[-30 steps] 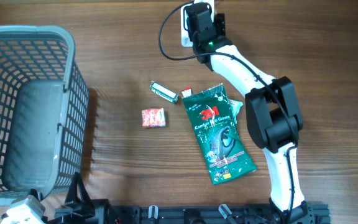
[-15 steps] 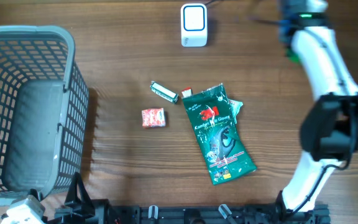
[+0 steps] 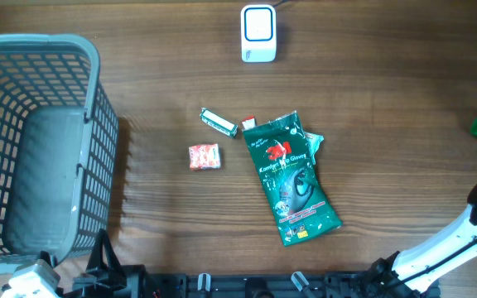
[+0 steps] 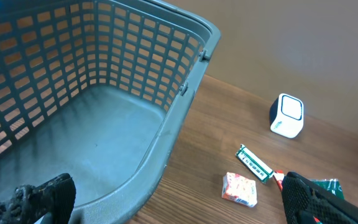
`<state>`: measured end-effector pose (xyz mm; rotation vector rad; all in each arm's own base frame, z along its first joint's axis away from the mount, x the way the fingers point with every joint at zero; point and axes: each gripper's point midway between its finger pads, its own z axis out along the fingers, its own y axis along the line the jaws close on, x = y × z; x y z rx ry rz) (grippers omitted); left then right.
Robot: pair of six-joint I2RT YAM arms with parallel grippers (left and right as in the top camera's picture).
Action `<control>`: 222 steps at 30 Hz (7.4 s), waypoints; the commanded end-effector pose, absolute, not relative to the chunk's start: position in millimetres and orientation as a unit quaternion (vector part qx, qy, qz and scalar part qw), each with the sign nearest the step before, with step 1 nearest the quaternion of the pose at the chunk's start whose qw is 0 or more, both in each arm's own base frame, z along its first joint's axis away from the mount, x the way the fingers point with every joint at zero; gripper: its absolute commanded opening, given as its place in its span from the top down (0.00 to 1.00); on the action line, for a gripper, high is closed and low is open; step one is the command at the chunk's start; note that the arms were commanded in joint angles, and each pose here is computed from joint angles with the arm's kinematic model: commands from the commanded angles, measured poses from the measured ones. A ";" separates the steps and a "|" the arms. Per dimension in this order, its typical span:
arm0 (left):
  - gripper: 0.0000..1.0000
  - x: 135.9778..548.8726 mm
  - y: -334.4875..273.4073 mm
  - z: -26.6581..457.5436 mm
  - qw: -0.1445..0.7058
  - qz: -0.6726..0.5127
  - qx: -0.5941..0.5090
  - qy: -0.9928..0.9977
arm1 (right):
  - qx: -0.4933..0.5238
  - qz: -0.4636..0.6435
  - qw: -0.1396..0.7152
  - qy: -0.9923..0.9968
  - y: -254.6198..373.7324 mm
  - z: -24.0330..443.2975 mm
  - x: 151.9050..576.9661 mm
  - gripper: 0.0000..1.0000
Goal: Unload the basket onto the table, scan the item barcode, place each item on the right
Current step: 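Move the jar to the right table edge and release it, then reach the right gripper to the green 3M gloves bag and grasp it, then lift the gloves bag and hold it in front of the scanner, then carry the gloves bag to the right side and drop it there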
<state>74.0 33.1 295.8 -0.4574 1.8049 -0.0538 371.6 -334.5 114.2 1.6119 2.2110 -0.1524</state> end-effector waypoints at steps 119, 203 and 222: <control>0.00 72.9 31.3 296.6 0.600 -0.029 -0.193 0.776 | -0.505 0.557 0.287 0.594 282.7 222.6 300.0 0.96; 0.00 72.9 31.3 296.6 0.600 -0.029 -0.193 0.776 | 0.206 0.721 -0.074 0.658 91.9 264.6 376.2 0.96; 0.00 72.8 31.3 296.5 0.600 -0.029 -0.193 0.776 | 0.792 0.266 -0.404 0.373 40.3 166.9 301.9 0.96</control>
